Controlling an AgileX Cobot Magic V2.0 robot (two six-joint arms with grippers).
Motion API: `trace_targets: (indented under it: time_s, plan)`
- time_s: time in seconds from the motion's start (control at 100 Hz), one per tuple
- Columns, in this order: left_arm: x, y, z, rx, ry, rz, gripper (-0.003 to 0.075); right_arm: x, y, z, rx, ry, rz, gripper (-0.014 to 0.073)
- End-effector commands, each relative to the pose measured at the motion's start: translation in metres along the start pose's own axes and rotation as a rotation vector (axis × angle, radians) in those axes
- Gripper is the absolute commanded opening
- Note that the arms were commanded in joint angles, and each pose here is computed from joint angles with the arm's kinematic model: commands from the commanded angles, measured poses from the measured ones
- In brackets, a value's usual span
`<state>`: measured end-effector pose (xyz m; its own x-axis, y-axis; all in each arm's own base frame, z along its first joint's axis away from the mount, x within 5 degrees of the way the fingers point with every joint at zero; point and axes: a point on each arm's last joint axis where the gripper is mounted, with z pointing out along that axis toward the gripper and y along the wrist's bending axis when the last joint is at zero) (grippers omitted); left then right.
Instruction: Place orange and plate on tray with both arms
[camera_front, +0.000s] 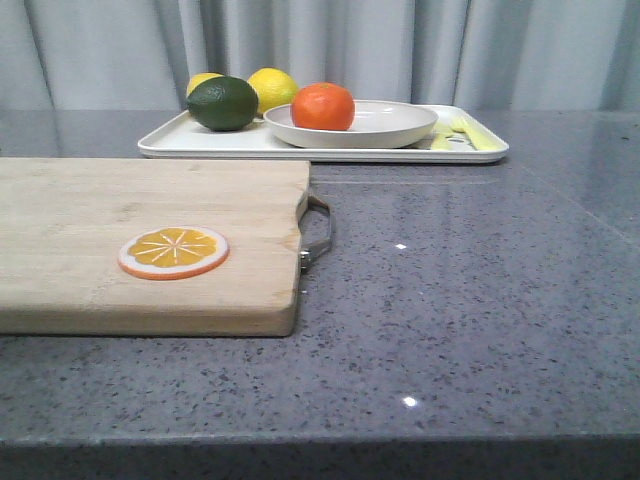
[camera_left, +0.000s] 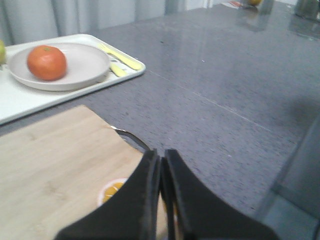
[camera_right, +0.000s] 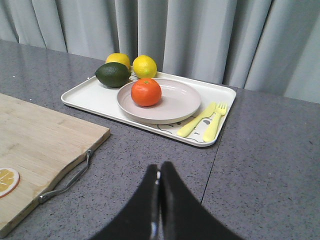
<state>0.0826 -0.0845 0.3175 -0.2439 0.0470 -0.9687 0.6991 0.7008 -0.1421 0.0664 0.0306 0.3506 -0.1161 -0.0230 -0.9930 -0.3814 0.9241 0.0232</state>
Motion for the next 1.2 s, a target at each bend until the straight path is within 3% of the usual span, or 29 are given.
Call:
trace_targets:
  time_s: [0.0, 0.32, 0.73, 0.97, 1.07, 1.19]
  plan:
    - [-0.018, 0.008, -0.006, -0.083, -0.137, 0.032, -0.002, -0.014, -0.002, -0.002, 0.026, -0.098, -0.011, -0.0067]
    - [0.012, 0.038, -0.036, -0.417, -0.281, 0.04, -0.002, -0.014, -0.002, -0.002, 0.026, -0.098, -0.011, -0.0067]
    - [0.073, 0.049, -0.065, -0.766, -0.44, 0.084, -0.002, -0.014, -0.002, -0.002, 0.026, -0.098, -0.011, -0.0067]
    - [0.109, 0.054, -0.062, -0.812, -0.488, 0.0, -0.002, -0.014, -0.002, -0.002, 0.026, -0.099, -0.011, -0.0067]
    - [0.117, 0.056, -0.059, -0.813, -0.383, -0.037, -0.002, -0.014, -0.002, -0.002, 0.026, -0.096, -0.011, -0.0067]
    - [0.118, 0.056, -0.059, -0.814, -0.374, -0.038, -0.002, -0.014, -0.002, -0.002, 0.025, -0.093, -0.011, -0.0067]
